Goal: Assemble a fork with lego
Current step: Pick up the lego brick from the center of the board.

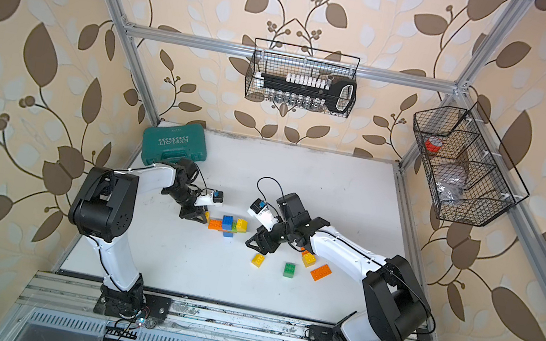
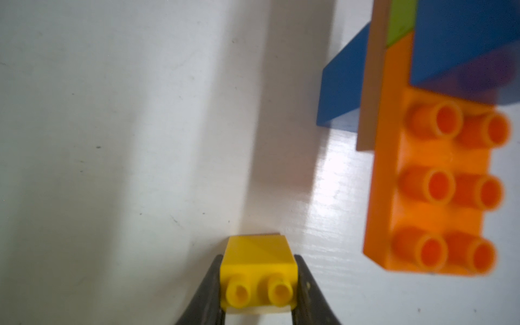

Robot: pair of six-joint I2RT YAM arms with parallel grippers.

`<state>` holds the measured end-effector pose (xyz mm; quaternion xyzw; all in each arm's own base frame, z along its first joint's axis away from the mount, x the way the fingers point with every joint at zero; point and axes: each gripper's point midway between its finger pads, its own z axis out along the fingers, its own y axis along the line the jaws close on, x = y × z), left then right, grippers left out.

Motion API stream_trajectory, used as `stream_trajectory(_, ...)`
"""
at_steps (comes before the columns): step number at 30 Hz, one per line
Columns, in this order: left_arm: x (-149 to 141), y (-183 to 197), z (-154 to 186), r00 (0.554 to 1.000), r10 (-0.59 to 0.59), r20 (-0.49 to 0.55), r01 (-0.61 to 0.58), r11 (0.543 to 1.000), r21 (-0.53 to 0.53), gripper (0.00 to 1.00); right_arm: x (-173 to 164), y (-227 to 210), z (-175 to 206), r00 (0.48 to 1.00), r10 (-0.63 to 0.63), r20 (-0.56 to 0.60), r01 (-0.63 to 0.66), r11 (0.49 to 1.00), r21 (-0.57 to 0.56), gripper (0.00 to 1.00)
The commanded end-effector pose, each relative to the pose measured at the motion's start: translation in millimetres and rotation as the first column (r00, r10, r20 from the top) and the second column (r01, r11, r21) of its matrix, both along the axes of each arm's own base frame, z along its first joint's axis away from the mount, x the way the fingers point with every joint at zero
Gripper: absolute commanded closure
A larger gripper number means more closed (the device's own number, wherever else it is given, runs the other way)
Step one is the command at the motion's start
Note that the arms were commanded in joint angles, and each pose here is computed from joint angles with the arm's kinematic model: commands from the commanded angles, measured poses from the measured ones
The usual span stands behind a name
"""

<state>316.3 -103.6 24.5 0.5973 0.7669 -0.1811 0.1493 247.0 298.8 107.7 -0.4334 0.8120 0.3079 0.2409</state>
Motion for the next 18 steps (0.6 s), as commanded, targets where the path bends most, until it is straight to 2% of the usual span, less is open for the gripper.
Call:
stream_trajectory(1,-6,-6,15,1.0,-0.011,0.015,0.012,1.0,-0.023,0.8,7,3,6,1.0,-0.023,-0.012,0.023,1.0,0.004,0.3)
stream_trajectory(7,-13,-3,28,0.999,0.033,0.036,-0.032,0.999,-0.018,0.99,27,-2,13,0.983,-0.144,-0.11,0.154,0.984,0.09,0.26)
stream_trajectory(11,-20,-2,45,0.992,0.042,0.119,-0.039,0.999,-0.024,1.0,39,-8,10,0.942,-0.237,-0.238,0.27,0.955,0.119,0.23)
stream_trajectory(14,-26,-2,61,0.982,0.037,0.186,-0.032,0.999,-0.031,1.0,44,-5,6,0.895,-0.275,-0.351,0.346,0.925,0.157,0.16)
stream_trajectory(18,-31,-5,90,0.963,0.046,0.267,-0.031,0.998,-0.058,1.0,47,7,-3,0.829,-0.279,-0.485,0.408,0.895,0.181,0.12)
